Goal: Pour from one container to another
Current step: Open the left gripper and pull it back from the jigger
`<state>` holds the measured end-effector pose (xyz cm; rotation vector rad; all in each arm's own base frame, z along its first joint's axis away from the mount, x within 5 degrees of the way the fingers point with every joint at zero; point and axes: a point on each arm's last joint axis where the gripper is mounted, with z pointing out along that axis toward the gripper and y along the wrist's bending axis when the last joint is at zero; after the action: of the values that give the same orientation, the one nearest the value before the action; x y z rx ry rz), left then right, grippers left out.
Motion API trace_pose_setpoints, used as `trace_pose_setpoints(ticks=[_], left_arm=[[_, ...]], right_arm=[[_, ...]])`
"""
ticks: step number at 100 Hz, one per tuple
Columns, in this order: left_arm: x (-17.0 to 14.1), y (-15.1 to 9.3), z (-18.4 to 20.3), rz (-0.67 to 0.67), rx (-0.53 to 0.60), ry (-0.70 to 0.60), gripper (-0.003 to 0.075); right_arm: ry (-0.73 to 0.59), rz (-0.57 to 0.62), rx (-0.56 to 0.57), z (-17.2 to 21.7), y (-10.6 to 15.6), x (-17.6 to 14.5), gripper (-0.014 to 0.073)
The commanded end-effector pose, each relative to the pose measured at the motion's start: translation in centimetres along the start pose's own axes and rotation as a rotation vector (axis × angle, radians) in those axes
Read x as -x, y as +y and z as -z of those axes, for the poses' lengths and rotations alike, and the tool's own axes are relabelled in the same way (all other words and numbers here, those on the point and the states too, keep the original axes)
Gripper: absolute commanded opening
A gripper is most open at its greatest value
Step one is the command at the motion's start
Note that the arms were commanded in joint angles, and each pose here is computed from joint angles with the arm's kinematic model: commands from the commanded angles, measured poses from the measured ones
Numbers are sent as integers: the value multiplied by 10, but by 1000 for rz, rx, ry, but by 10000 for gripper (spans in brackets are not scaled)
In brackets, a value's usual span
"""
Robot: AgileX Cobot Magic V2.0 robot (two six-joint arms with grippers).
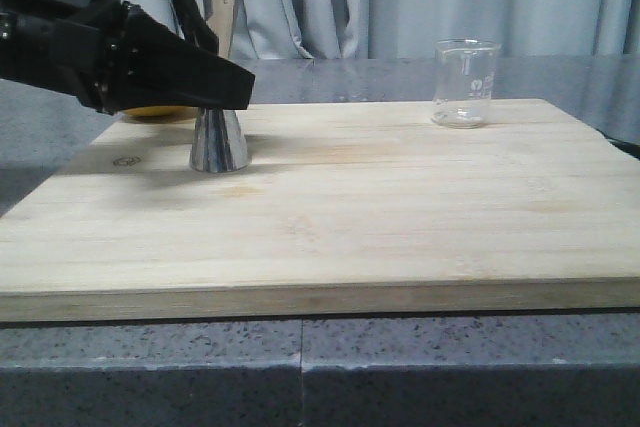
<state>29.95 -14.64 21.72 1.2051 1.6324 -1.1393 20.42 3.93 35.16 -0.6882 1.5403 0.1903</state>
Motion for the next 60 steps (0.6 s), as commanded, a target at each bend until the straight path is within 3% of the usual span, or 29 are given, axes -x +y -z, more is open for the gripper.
trace_pose_setpoints(ticks=[1,36,60], left_arm=[[25,-20,4,-32,-158,-127,465],[35,-28,11,-82,-153,-126,465],[33,-21,23,-77,-113,-123,465]], right_arm=[[-44,-10,-28,5,-3,11,522],[-43,-10,-31,5,-3,11,522],[-43,-10,-31,5,-3,11,522]])
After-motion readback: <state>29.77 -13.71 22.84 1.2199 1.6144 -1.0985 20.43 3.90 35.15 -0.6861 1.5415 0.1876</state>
